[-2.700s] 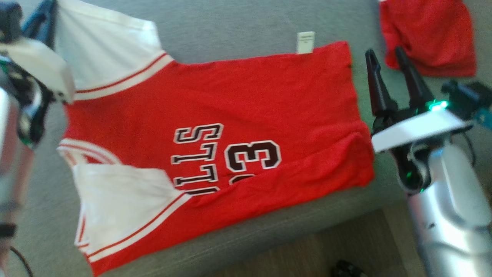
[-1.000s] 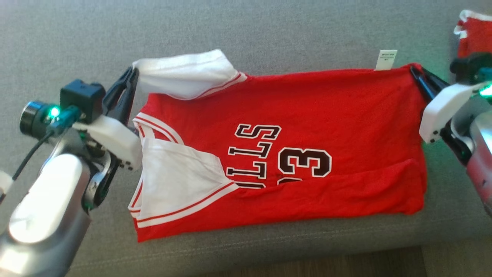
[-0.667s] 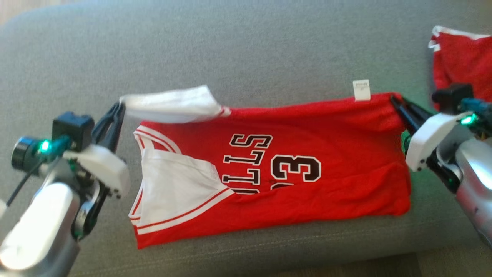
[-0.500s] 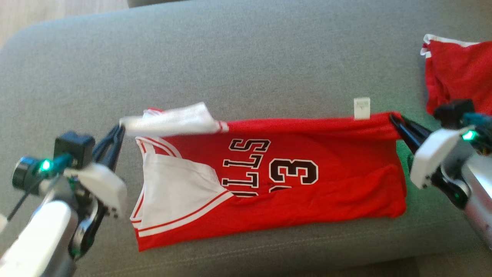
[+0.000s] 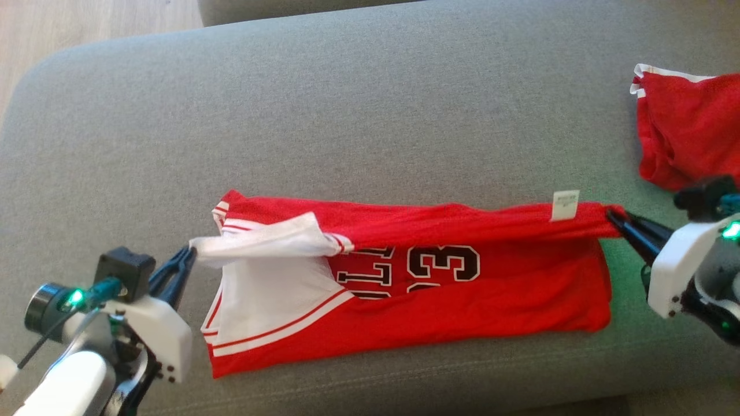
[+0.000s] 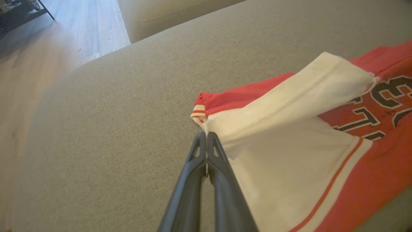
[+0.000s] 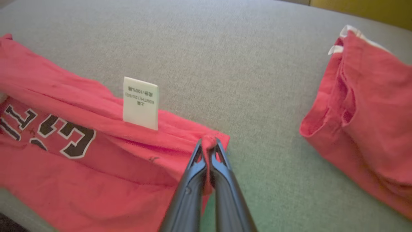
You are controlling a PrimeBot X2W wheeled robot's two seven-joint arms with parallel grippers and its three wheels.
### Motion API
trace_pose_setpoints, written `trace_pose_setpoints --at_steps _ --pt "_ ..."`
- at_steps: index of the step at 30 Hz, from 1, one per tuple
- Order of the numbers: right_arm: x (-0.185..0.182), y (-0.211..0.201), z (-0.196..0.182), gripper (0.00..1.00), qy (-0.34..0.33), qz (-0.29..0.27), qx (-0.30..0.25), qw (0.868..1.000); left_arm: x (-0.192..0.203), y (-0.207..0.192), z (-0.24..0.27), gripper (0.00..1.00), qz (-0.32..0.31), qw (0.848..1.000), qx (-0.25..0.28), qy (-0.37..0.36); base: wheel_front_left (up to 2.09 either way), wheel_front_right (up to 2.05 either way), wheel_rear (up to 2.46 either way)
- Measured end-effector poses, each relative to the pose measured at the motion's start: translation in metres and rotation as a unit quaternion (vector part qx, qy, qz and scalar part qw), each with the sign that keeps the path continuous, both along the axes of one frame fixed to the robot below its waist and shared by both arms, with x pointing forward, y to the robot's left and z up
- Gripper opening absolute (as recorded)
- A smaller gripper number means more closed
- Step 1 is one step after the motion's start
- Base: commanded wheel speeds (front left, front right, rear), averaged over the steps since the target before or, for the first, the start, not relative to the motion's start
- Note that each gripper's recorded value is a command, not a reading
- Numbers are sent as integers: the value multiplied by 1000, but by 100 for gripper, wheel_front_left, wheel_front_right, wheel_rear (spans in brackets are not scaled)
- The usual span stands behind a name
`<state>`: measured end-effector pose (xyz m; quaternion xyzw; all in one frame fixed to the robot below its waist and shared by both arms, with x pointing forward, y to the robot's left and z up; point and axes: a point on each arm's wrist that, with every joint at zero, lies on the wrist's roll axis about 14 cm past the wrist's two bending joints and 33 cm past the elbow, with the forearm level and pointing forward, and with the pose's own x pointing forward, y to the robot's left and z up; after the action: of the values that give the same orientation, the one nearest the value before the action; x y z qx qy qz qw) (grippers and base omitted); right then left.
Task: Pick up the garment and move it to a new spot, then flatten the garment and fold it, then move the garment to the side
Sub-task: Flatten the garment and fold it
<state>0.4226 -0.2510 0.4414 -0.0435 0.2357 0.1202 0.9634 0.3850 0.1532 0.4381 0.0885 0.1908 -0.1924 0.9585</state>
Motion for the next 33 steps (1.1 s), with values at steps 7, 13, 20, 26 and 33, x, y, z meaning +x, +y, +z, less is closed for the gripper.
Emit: trace_pose_setpoints --at_steps 7,13,20,26,33 --pt "-23 4 -10 0 58 -7 26 998 -20 -2 -15 0 -21 999 14 42 0 0 0" --pt "-39 1 -18 0 93 -10 23 995 -31 -2 -20 0 -27 998 18 58 0 0 0" --pt "-53 1 -22 59 123 -14 27 992 -49 0 -34 0 -43 993 30 103 0 0 0" --pt "-66 -5 -30 100 156 -33 39 986 -64 1 -44 100 -46 988 34 141 0 0 0" --pt "-46 -23 -3 100 88 -84 67 990 -45 5 -23 100 -12 996 15 82 0 0 0"
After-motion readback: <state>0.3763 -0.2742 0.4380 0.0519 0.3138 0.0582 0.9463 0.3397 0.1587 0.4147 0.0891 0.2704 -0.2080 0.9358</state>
